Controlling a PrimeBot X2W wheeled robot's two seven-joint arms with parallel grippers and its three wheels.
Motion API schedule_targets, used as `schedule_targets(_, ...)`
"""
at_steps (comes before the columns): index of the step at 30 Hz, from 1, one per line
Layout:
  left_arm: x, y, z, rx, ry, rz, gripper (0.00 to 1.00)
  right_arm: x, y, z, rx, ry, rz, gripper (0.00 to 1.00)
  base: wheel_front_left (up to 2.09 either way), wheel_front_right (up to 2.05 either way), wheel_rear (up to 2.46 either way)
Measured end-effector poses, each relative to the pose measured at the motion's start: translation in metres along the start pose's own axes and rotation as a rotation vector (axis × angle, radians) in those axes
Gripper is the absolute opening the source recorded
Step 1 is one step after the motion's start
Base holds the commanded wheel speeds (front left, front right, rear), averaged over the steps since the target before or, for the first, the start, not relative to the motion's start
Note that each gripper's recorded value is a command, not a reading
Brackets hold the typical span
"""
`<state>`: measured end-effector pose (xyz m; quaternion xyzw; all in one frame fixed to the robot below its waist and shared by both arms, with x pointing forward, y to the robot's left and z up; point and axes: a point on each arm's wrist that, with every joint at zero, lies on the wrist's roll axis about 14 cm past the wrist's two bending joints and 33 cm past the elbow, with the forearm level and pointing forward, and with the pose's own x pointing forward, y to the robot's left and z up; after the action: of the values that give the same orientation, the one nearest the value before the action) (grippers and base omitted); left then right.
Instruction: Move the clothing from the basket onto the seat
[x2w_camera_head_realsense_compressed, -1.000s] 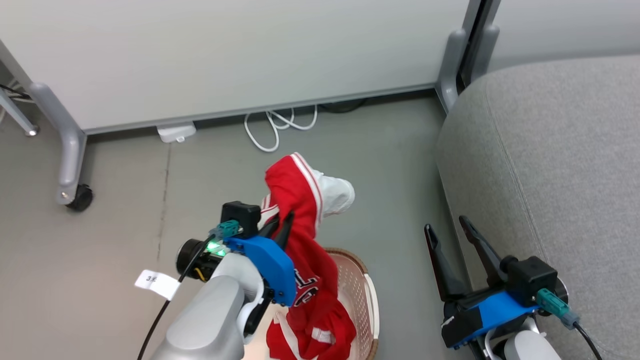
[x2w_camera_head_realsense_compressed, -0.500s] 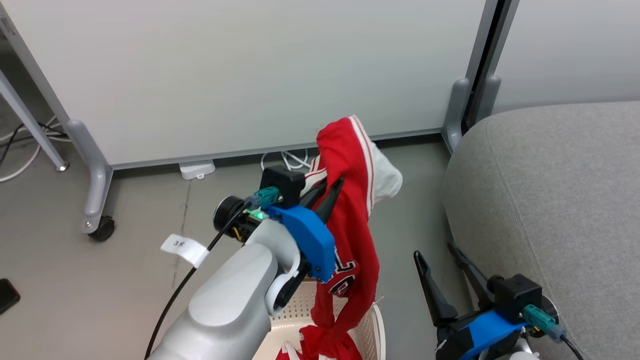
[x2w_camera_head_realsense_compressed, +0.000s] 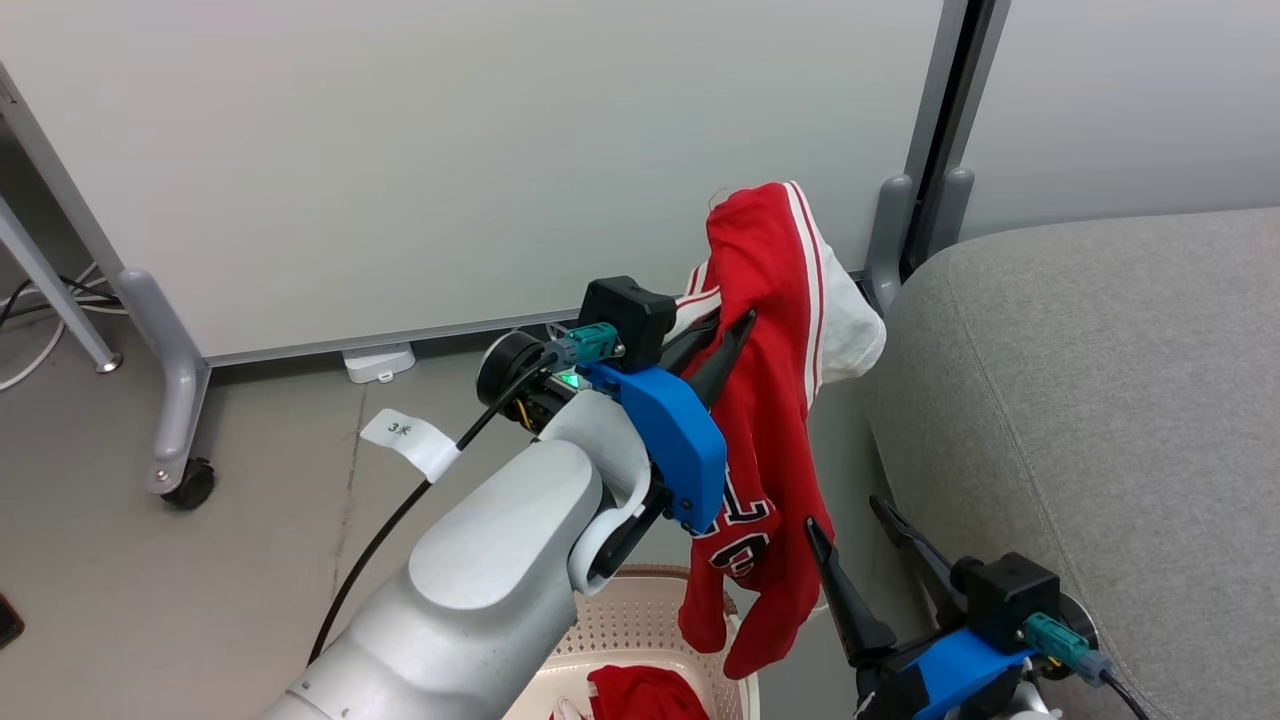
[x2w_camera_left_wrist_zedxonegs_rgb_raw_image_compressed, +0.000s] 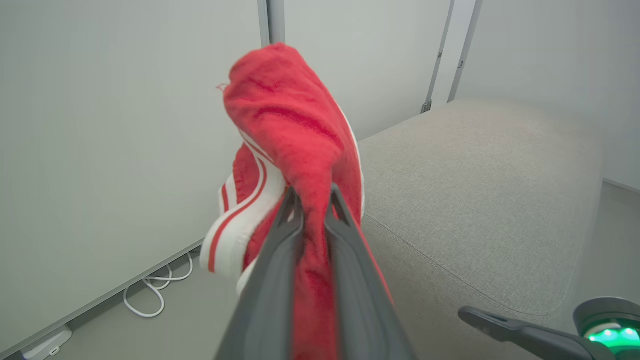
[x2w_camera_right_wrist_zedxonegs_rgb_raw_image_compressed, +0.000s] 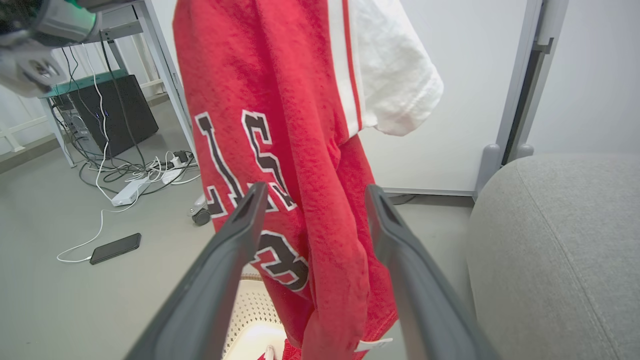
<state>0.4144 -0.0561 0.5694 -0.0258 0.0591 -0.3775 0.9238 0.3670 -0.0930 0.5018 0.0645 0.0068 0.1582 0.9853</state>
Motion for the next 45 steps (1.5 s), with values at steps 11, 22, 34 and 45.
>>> schedule_targets(11,0.005,-0.008,-0.005,-0.016,0.010,-0.024,0.00,-0.001,-0.007,-0.004,0.003,0.024,-0.021,1.00,0.00,0.00,0.00)
schedule_targets(22,0.007,-0.013,0.000,-0.014,-0.006,-0.041,0.00,0.023,-0.011,-0.006,-0.030,0.086,-0.008,1.00,0.00,0.00,0.00)
schedule_targets(34,0.010,-0.020,0.003,-0.033,-0.018,-0.065,0.00,0.052,-0.001,-0.019,0.014,0.199,0.044,1.00,0.00,0.00,0.00)
schedule_targets(45,0.011,-0.022,0.005,-0.032,-0.021,-0.072,0.00,0.072,0.002,-0.012,-0.002,0.203,0.069,1.00,0.00,0.00,0.00)
